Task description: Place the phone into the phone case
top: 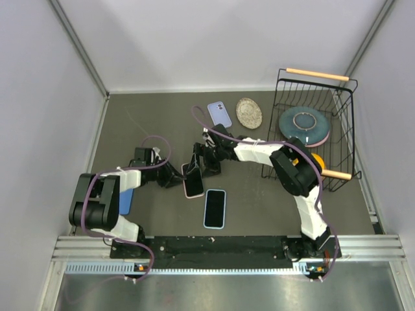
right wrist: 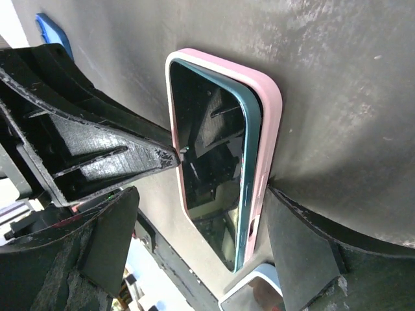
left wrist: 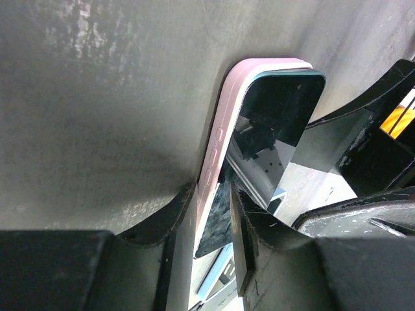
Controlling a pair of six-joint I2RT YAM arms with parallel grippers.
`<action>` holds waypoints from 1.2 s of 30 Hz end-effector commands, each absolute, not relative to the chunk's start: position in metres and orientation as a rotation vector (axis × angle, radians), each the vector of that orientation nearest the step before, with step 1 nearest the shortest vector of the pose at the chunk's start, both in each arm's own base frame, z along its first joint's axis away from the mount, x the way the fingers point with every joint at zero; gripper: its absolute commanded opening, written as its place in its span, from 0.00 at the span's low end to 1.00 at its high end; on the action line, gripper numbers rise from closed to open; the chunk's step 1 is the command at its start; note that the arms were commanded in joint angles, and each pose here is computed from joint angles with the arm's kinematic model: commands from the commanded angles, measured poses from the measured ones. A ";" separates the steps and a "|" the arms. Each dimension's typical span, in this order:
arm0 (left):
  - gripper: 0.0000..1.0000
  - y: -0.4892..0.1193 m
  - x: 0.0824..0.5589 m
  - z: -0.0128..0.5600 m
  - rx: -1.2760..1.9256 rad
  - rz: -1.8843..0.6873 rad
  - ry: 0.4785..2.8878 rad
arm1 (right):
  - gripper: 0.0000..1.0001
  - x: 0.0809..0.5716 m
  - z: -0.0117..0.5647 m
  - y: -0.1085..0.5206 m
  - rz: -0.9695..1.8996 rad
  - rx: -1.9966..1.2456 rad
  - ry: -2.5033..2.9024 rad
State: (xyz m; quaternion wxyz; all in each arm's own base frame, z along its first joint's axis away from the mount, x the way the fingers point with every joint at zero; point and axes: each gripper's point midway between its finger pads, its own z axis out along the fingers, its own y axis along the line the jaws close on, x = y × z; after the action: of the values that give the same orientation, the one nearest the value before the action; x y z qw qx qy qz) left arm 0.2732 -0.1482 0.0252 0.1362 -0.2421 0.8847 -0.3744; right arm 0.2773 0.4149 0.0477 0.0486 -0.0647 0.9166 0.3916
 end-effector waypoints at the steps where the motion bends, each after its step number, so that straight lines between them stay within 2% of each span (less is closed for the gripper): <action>1: 0.30 -0.142 0.271 0.015 -0.671 -1.048 2.579 | 0.78 0.278 0.086 0.436 1.422 -0.216 2.621; 4: 0.24 -0.136 0.269 0.011 -0.698 -1.040 2.589 | 0.78 0.277 0.112 0.447 1.634 -0.236 2.484; 11: 0.11 -0.133 0.267 0.013 -0.695 -1.046 2.575 | 0.78 0.275 0.135 0.447 1.788 -0.260 2.356; 14: 0.10 -0.132 0.267 0.014 -0.694 -1.062 2.572 | 0.77 0.275 0.135 0.444 1.825 -0.249 2.338; 19: 0.11 -0.132 0.266 0.014 -0.685 -1.068 2.572 | 0.76 0.278 0.106 0.434 1.665 -0.222 2.472; 22: 0.11 -0.131 0.261 0.013 -0.695 -1.059 2.589 | 0.69 0.282 0.098 0.430 1.581 -0.222 2.504; 25: 0.11 -0.131 0.260 0.014 -0.697 -1.057 2.591 | 0.55 0.280 0.094 0.430 1.585 -0.227 2.515; 26: 0.11 -0.131 0.259 0.013 -0.697 -1.056 2.593 | 0.47 0.280 0.094 0.430 1.590 -0.230 2.508; 28: 0.11 -0.131 0.260 0.013 -0.698 -1.055 2.591 | 0.38 0.279 0.098 0.431 1.618 -0.232 2.498; 29: 0.11 -0.130 0.259 0.013 -0.701 -1.053 2.592 | 0.30 0.279 0.102 0.433 1.638 -0.243 2.474; 31: 0.12 -0.131 0.259 0.016 -0.697 -1.066 2.583 | 0.22 0.277 0.106 0.435 1.668 -0.263 2.458; 32: 0.13 -0.132 0.258 0.016 -0.696 -1.072 2.581 | 0.14 0.278 0.108 0.436 1.674 -0.270 2.448; 34: 0.23 -0.133 0.258 0.024 -0.685 -1.089 2.563 | 0.05 0.280 0.112 0.436 1.672 -0.287 2.435; 35: 0.37 -0.133 0.256 0.026 -0.681 -1.089 2.558 | 0.00 0.281 0.117 0.437 1.680 -0.299 2.422; 36: 0.41 -0.133 0.257 0.036 -0.657 -1.085 2.533 | 0.00 0.280 0.121 0.436 1.686 -0.313 2.413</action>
State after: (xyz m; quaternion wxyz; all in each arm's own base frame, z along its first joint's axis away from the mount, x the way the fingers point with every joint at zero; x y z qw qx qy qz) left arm 0.2663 -0.1338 0.0237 0.1396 -0.2404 0.8826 -0.3792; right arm 0.2699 0.4216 0.0578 0.0450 -0.0565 0.8569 0.5105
